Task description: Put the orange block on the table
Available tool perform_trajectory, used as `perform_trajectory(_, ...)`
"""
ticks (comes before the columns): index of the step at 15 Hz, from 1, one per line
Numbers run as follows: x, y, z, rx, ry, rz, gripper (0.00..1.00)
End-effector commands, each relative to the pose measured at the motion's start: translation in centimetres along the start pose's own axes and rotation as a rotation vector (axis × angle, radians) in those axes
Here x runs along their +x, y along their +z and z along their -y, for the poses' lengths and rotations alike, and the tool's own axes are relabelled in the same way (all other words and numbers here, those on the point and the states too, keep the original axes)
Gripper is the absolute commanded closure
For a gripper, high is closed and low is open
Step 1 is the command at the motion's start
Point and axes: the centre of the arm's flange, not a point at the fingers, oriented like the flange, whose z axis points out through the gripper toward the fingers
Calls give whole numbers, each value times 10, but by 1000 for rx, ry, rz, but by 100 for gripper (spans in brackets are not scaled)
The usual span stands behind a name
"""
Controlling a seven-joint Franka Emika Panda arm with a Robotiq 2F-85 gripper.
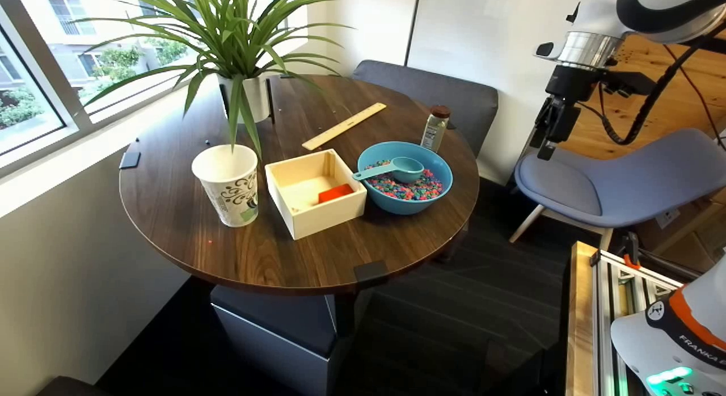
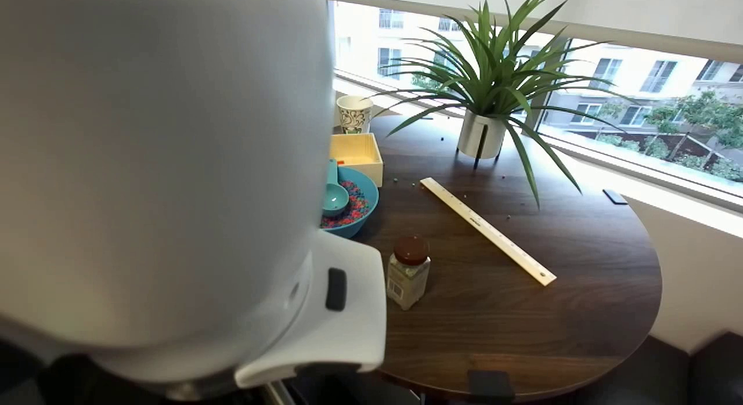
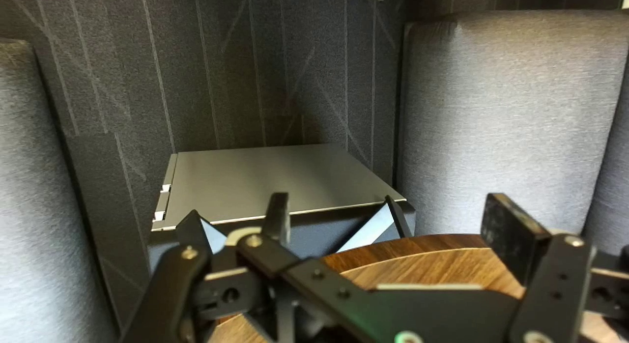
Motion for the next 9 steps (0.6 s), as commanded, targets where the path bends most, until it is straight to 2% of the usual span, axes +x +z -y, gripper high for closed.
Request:
perform_trajectory(1,3,-17,60,-61,31,8,0)
perform_trajectory(5,28,-36,166,-137,21,34,0)
perform_trajectory(7,43,-39,222,-168,29,0,0)
perform_trajectory(9,66,-34,277,-165,71,-55,0)
